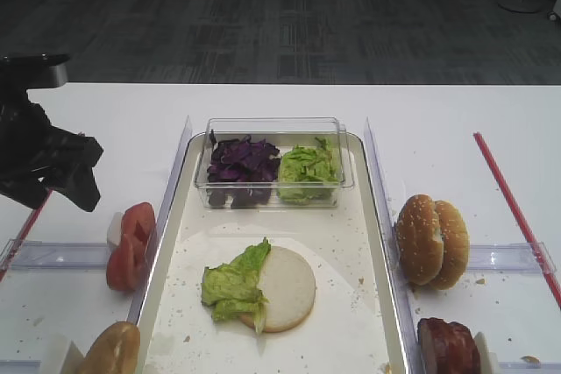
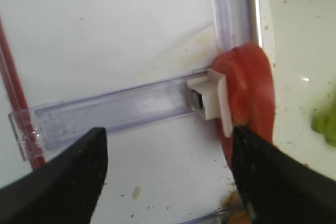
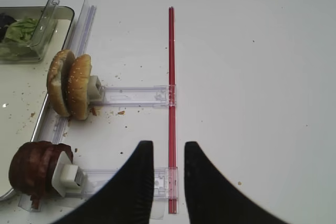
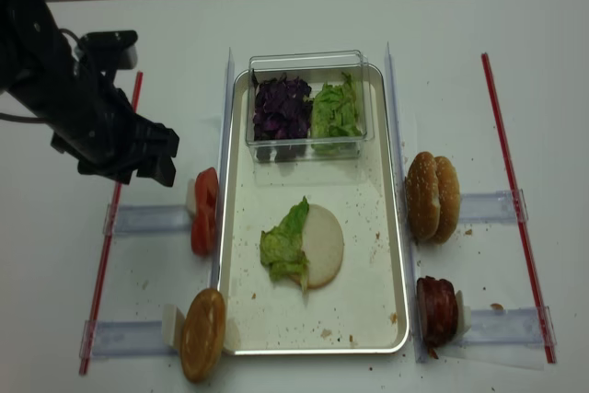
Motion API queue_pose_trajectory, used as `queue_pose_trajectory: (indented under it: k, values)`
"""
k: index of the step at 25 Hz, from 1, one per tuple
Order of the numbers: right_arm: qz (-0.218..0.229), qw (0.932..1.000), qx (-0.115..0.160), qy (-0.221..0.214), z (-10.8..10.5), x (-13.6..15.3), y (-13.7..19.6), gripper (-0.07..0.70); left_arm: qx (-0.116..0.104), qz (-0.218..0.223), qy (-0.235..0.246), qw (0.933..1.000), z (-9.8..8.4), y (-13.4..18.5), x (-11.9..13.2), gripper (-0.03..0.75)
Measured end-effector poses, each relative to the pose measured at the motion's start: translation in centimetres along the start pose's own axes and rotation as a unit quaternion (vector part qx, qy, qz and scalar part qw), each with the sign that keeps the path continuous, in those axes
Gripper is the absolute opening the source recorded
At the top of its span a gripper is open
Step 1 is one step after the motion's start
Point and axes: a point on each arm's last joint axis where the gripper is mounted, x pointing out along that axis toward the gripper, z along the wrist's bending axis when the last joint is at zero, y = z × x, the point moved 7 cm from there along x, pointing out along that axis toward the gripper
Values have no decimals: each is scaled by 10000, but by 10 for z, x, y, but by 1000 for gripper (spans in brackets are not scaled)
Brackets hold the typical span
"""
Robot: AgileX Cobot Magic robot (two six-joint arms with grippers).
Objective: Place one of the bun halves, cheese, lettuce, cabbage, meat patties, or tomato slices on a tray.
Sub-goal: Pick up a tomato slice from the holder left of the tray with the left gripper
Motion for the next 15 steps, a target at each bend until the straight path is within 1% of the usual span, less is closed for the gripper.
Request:
queue_pose_trajectory:
  k: [4,7,15]
  values:
    - [0,10000,-4,8,0,0,0,194,193,32,119,9997,-17,-3,-3,461]
    - [0,10000,-4,8,0,0,0,194,395,87,185,9990,-31,-2,-2,461]
    - [0,10000,-4,8,0,0,0,193,686,253,313,9968,-66,6,2,461]
